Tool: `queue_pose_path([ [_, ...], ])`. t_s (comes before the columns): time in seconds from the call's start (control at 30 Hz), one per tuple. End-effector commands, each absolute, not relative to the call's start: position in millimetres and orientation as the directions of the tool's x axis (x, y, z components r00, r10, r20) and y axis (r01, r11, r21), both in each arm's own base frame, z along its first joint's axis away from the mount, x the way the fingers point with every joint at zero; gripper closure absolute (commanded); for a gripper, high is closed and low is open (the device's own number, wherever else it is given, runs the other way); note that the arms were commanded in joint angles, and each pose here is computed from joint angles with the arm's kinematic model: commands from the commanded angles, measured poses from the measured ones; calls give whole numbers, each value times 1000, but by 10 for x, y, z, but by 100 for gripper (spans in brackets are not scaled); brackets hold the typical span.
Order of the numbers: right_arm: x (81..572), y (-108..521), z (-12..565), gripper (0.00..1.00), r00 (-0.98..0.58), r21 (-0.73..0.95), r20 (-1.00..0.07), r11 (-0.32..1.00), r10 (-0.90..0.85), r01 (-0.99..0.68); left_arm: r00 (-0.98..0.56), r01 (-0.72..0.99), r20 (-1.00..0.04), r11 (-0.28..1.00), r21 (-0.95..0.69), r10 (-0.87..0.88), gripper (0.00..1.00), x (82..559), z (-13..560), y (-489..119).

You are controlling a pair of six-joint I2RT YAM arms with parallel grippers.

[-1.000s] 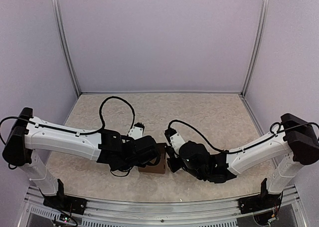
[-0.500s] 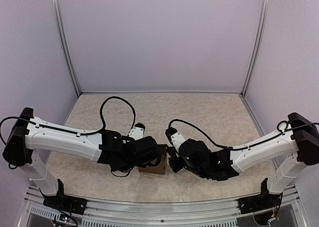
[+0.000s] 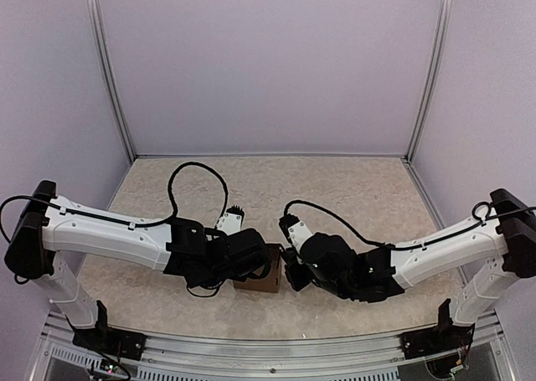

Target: Fold the paper box

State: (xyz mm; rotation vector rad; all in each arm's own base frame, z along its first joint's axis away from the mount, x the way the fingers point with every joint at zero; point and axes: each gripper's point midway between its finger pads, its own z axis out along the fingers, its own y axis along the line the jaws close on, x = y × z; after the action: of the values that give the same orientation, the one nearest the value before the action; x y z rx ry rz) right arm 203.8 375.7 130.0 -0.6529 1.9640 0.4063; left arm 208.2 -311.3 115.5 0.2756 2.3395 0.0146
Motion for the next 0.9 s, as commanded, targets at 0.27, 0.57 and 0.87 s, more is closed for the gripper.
queue_pose_path([
  [0.27, 1998, 3777, 1396, 91, -370, 10, -891, 804, -263, -595, -737, 231, -627, 966, 115, 251, 100, 1927, 898, -3072],
  [0.57, 1988, 3868, 1503, 100, -368, 40, -899, 792, -238, -609, -734, 239, -628, 964, 114, 256, 100, 1911, 889, -3085],
  [0.87, 1894, 3990, 1678, 100, -439, 156, -880, 766, -179, -624, -731, 239, -630, 963, 125, 263, 100, 1913, 872, -3096],
])
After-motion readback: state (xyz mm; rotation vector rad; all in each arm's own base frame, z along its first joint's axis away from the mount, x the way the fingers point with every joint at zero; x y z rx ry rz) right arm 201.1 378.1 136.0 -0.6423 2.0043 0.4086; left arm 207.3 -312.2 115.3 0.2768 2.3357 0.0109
